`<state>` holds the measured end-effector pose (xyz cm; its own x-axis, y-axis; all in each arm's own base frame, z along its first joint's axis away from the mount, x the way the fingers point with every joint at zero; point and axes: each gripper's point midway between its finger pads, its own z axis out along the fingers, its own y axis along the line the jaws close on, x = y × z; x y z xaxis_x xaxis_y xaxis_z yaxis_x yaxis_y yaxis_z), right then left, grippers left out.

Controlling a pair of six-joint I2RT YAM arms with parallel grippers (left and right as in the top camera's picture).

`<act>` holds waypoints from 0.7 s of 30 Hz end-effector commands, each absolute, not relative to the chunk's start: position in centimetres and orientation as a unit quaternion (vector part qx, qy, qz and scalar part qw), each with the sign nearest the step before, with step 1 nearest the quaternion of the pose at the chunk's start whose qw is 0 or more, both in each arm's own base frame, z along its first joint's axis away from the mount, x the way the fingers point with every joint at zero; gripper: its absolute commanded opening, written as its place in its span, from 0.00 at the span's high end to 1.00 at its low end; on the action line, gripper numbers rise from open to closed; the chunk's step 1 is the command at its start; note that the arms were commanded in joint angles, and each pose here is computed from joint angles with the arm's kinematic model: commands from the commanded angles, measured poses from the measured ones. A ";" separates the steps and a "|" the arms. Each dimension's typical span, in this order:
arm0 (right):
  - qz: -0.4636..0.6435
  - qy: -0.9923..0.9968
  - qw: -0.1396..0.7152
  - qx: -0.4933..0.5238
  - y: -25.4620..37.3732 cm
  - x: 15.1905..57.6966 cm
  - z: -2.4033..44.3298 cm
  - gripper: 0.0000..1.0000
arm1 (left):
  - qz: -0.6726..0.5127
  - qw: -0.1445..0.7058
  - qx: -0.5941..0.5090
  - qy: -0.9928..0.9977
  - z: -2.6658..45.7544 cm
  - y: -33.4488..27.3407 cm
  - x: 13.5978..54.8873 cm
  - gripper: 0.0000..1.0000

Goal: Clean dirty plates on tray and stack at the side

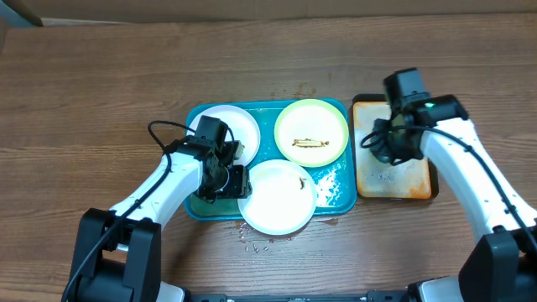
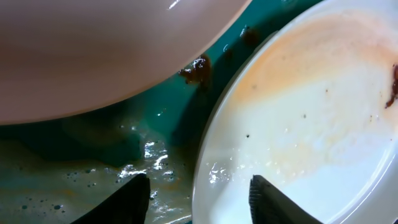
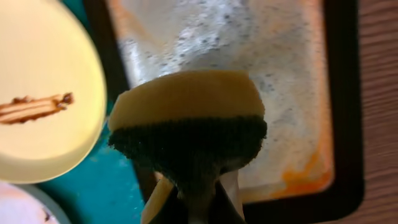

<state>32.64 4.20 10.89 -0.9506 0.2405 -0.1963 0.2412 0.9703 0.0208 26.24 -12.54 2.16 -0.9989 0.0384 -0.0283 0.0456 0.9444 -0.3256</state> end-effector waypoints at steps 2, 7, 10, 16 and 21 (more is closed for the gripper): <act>-0.008 0.985 0.096 0.142 2.1 32.8 10.6 0.96 | -0.174 -0.007 0.012 0.985 1.8 -13.3 25.3 0.53; -0.017 0.982 0.098 0.159 0.8 33.0 10.6 0.96 | -0.170 -0.023 0.007 0.985 1.2 -13.7 24.1 0.61; -0.018 0.982 0.095 0.163 0.5 32.9 10.4 0.96 | -0.165 -0.031 0.006 0.986 0.7 -13.5 23.4 0.61; -0.019 0.982 0.092 0.163 0.5 32.8 10.3 0.96 | -0.138 -0.030 0.001 0.990 -0.3 -12.5 22.9 0.96; -0.019 0.982 0.091 0.163 0.5 32.8 10.3 0.96 | -0.142 -0.017 -0.009 0.990 0.0 -12.7 23.8 0.96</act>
<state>32.80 0.79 10.54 -0.9294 0.3190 -0.1856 0.3238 0.9461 0.0047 24.25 -13.56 0.84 -0.9998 0.0092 0.0175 0.0028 0.9425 -0.3341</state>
